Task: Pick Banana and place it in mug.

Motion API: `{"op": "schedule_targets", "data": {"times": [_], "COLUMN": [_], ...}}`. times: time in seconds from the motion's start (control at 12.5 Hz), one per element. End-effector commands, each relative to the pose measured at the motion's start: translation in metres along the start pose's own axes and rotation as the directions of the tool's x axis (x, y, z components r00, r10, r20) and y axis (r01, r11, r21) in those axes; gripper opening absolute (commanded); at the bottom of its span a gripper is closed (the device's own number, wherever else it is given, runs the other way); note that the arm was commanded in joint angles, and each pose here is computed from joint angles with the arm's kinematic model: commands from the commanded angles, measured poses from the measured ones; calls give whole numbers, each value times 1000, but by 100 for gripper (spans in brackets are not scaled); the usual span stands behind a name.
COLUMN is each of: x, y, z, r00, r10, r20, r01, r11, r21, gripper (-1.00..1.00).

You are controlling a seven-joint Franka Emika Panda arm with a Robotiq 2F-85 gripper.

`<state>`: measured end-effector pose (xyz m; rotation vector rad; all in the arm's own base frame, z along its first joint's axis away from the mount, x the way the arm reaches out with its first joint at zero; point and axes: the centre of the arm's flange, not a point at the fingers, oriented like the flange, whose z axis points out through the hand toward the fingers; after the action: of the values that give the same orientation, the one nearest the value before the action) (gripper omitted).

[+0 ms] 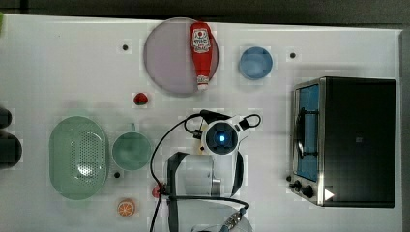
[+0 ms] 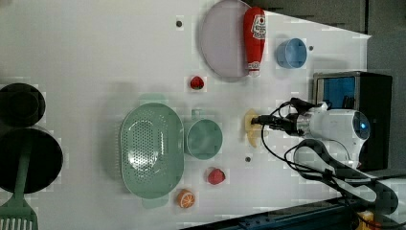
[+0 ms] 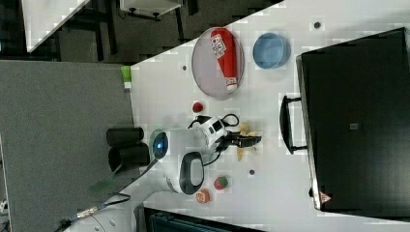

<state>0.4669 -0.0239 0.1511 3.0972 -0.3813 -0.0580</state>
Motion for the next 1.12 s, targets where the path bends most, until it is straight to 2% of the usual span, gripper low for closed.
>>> {"op": "schedule_targets", "data": {"times": [0.08, 0.32, 0.56, 0.8, 1.04, 1.12], "x": [-3, 3, 11, 11, 6, 0], "y": [5, 5, 6, 10, 11, 11], "z": [6, -5, -43, -105, -187, -212], "r00": [1000, 1000, 997, 998, 998, 999], "r10": [-16, -13, -6, 1, 1, -4], "r20": [-2, -26, -74, -58, -66, -48], "r01": [16, 14, 8, 1, 1, 5], "r11": [1000, 1000, 1000, 1000, 1000, 1000], "r21": [4, 9, 19, 22, 31, 29], "gripper": [18, -45, -45, -46, -45, -46]}}
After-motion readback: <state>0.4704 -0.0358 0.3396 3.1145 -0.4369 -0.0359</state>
